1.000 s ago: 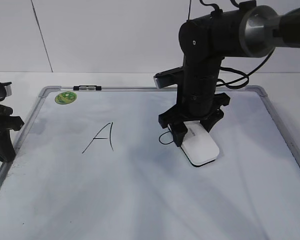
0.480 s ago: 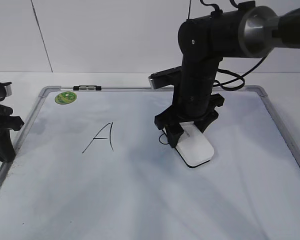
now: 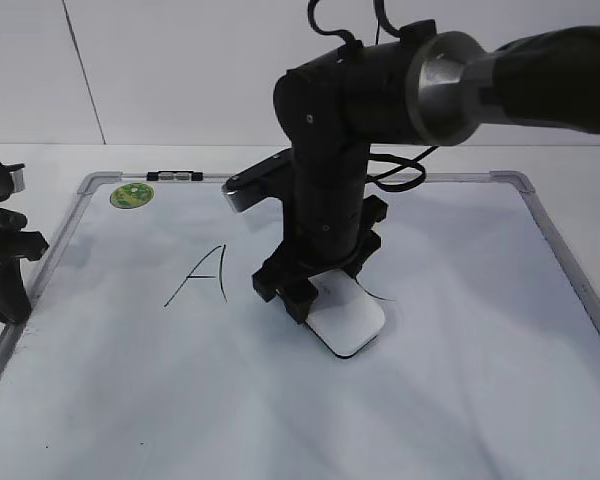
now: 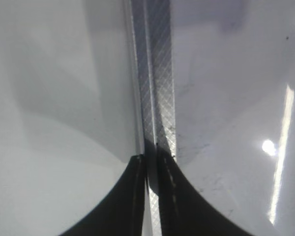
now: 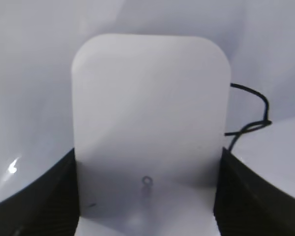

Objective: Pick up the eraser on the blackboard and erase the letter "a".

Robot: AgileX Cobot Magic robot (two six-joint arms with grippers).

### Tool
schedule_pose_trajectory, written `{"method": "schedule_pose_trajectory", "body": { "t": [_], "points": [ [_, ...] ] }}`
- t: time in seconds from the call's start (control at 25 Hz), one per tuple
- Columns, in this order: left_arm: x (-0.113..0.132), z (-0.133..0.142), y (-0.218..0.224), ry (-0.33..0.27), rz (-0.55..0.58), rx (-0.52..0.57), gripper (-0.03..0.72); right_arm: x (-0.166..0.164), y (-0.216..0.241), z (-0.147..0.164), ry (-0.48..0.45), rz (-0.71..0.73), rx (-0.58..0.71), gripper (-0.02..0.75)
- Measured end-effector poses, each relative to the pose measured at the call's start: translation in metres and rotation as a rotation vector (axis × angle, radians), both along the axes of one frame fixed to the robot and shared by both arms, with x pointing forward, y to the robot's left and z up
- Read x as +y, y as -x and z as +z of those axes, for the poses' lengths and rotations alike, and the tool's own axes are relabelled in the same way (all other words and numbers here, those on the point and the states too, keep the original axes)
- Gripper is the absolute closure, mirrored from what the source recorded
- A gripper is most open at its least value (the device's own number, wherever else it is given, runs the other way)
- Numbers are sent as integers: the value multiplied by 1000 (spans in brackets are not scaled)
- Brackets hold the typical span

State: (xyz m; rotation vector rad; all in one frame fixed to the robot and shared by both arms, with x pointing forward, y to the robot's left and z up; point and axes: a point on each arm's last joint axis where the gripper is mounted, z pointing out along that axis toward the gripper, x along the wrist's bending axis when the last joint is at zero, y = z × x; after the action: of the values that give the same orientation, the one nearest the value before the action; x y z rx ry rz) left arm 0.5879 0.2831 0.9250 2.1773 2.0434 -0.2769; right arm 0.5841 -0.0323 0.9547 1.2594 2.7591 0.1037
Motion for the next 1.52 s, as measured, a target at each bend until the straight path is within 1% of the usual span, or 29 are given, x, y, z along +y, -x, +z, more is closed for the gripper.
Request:
{"method": "schedule_pose_trajectory", "body": {
  "t": [0.12, 0.28, 0.76, 0.92, 1.12, 1.24, 1.36, 1.44, 1.52],
  "points": [
    [0, 0, 0, -1, -1, 0, 648, 4, 2, 0, 2, 18, -9, 174],
    [0, 0, 0, -1, -1, 0, 648, -1, -2, -2, 9, 5, -10, 174],
    [0, 0, 0, -1, -1, 2, 647, -55, -40, -5, 17, -142, -10, 174],
    [0, 0, 0, -1, -1, 2, 647, -62, -45, -5, 2, -171, -4, 174],
    [0, 0, 0, -1, -1, 2, 647, -53, -43, -5, -14, -134, 11, 174],
    [0, 0, 0, -1, -2, 3, 646, -33, -32, -5, -9, -71, 11, 174],
    [0, 0, 0, -1, -2, 3, 646, -6, -14, -5, -23, -2, 21, 174],
    [0, 0, 0, -1, -2, 3, 646, 3, -7, -6, -25, 24, 26, 174],
    [0, 0, 0, -1, -2, 3, 646, 6, -5, -6, -22, 37, 23, 174]
  ]
}}
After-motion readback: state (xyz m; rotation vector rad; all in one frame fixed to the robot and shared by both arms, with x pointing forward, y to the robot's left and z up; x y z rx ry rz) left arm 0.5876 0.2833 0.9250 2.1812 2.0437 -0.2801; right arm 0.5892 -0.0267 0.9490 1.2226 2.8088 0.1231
